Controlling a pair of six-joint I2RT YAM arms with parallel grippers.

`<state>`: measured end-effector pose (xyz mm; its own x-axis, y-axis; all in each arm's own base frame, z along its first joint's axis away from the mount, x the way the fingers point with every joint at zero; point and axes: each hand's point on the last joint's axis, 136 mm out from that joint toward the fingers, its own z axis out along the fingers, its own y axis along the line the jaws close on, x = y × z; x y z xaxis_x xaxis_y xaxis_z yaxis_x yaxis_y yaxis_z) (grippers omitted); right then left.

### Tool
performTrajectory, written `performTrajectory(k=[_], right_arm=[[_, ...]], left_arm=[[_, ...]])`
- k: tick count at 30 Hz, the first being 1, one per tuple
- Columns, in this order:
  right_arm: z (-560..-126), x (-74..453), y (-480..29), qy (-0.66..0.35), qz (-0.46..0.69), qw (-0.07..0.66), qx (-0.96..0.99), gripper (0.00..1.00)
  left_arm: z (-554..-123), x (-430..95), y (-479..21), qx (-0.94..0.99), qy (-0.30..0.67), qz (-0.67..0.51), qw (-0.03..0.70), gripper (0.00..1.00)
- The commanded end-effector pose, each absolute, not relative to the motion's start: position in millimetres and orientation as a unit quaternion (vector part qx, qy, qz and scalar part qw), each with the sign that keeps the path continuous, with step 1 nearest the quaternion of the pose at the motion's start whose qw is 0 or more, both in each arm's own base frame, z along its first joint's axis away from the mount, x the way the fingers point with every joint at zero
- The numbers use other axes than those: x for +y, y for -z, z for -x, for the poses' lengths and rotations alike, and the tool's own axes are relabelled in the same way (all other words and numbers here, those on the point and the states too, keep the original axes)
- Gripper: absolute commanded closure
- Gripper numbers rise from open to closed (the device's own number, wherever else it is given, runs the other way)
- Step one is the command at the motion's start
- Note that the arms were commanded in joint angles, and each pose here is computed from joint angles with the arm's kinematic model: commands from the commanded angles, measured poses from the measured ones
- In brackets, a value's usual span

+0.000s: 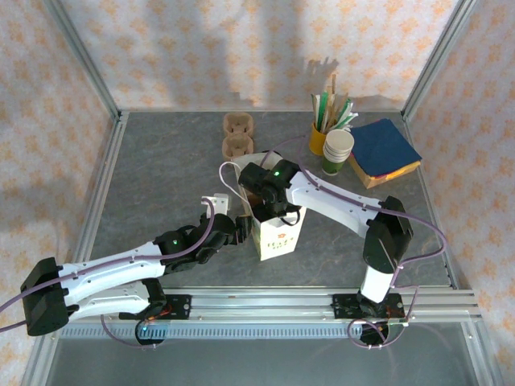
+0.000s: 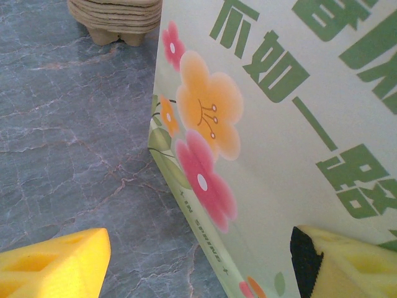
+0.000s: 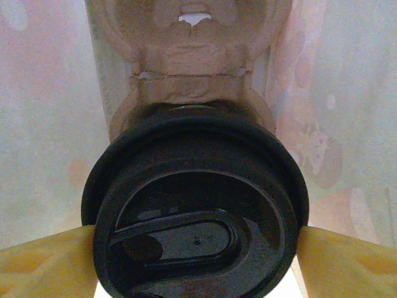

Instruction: Pack the takeout coffee

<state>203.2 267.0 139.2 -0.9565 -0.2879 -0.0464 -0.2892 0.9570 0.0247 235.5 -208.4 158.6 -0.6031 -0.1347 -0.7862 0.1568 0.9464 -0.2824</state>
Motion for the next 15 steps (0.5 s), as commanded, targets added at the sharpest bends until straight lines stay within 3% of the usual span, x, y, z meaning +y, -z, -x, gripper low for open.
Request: performTrajectory(k=[1, 15], right_arm=[[-207.6, 265.6, -150.2, -0.008, 0.144, 0.036, 0.989, 0.2], [-206.9, 263.2, -147.6, -0.005, 0.143, 0.036, 0.989, 0.2]], left_arm=[[-234.6, -202.7, -160.9, 0.876, 0.16, 0.006, 0.455, 0.22], [-234.9, -204.1, -159.6, 0.877, 0.16, 0.005, 0.453, 0.22]])
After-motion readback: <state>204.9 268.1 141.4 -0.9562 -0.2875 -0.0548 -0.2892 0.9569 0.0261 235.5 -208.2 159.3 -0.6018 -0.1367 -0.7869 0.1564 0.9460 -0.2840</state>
